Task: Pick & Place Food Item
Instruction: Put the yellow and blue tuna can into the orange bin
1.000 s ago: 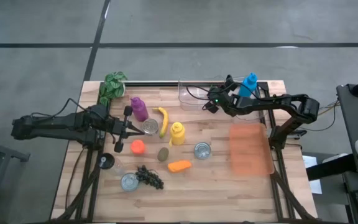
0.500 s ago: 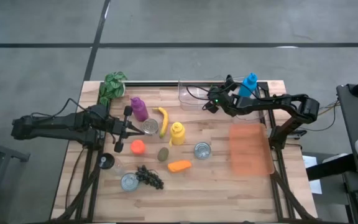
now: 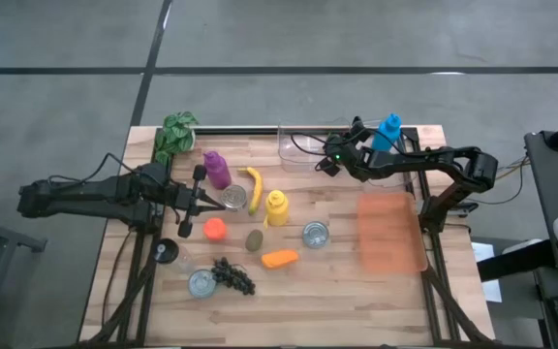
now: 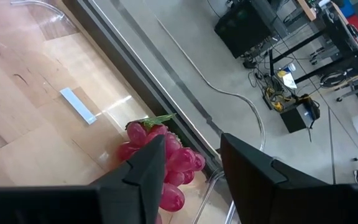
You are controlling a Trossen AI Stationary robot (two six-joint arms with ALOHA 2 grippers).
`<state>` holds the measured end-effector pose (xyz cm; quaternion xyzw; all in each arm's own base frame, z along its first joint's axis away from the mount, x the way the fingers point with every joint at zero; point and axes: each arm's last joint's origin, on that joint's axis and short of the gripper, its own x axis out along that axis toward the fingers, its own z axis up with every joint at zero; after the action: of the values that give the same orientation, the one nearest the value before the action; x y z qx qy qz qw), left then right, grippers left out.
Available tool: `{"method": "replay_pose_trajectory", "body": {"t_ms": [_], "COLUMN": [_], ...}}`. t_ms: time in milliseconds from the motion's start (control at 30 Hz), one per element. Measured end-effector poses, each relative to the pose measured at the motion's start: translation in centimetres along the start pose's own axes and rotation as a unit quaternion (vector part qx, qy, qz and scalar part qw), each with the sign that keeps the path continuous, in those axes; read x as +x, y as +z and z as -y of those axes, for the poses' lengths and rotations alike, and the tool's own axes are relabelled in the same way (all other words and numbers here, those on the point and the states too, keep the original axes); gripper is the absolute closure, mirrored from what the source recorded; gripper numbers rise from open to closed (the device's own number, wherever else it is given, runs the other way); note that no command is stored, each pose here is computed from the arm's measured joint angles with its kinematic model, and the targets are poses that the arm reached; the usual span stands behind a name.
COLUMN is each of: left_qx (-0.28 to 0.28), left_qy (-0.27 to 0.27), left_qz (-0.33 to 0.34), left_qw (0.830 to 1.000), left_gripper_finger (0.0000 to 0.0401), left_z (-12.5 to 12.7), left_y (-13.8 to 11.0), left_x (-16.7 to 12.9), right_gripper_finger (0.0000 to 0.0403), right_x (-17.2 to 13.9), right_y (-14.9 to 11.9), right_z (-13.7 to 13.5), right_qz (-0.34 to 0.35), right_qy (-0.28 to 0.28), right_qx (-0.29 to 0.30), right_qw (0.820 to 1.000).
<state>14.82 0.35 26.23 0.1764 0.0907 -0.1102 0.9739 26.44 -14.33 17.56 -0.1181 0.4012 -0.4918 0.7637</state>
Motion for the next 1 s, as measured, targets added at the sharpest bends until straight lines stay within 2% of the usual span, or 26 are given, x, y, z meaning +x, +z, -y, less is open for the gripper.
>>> {"method": "replay_pose_trajectory", "body": {"t_ms": [600, 1000], "left_qx": [0.0, 0.0], "left_qy": [0.0, 0.0], "left_qz": [0.0, 0.0], "left_qw": [1.0, 1.0], "left_gripper_finger": [0.0391, 0.0391], "left_z": [0.0, 0.0], "left_y": [0.0, 0.0], "left_x": [0.0, 0.0], "right_gripper_finger": [0.028, 0.028], "right_x": [0.0, 0.0], "right_y": [0.0, 0.01], "right_z": [0.0, 0.0], "right_qz": [0.0, 0.0], "right_qy": [0.0, 0.0], "right_qx": [0.001, 0.002], "right_qw": [1.0, 1.0]}}
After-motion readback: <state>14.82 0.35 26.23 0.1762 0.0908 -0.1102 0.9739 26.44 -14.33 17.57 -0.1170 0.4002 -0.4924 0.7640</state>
